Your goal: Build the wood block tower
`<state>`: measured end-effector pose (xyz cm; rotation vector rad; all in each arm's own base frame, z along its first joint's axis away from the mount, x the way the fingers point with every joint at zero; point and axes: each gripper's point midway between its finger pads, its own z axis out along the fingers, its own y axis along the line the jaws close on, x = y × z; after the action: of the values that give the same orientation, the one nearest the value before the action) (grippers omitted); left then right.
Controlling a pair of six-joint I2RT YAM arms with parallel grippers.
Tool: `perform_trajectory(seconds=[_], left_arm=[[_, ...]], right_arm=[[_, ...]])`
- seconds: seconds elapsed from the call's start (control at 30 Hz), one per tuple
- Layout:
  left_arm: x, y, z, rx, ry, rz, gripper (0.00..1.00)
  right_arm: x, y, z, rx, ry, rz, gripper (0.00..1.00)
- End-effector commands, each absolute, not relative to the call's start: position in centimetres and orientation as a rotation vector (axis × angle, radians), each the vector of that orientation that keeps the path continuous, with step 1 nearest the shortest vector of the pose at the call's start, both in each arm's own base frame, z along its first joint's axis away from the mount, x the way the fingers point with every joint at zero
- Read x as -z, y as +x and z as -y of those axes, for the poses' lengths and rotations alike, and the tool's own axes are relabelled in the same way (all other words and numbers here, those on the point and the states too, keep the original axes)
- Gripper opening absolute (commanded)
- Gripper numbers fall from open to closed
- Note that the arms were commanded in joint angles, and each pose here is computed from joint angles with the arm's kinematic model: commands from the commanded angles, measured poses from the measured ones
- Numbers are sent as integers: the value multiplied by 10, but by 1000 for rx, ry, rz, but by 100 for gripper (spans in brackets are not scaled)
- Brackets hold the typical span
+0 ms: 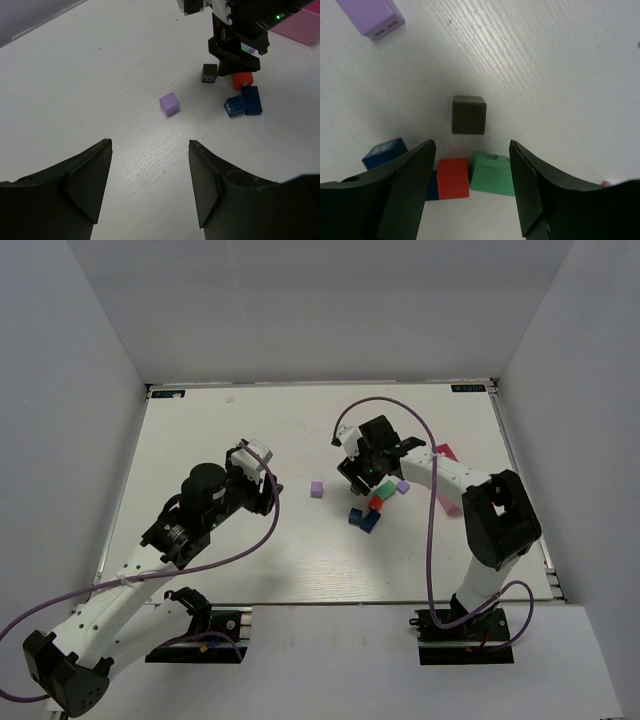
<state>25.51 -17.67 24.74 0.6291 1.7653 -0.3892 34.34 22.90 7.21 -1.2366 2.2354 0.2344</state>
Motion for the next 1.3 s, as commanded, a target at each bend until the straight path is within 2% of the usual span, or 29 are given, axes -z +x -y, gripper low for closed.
perform_trajectory(seconds=[0.0,0.3,0.73,0.97,1.1,1.27], left_arm=[[-244,255,181,417,635,-1777,73],[-241,252,186,439,668,-1777,75],[-244,248,190,469,686,-1762,79],[-244,247,191,477,693,-1761,79],[-244,246,192,486,699,-1759,80],[-244,246,192,486,699,-1759,80]], right_arm=[[-83,359,-241,-230,-1221,-2202,67],[-73,361,-250,-278,-1271,-2217,67],[-48,363,-248,-256,-1313,-2267,55],[-46,357,-249,-289,-1373,-2250,40],[-55,351,-258,-356,-1480,-2158,24],[-62,348,-268,-419,-1582,-2069,18]])
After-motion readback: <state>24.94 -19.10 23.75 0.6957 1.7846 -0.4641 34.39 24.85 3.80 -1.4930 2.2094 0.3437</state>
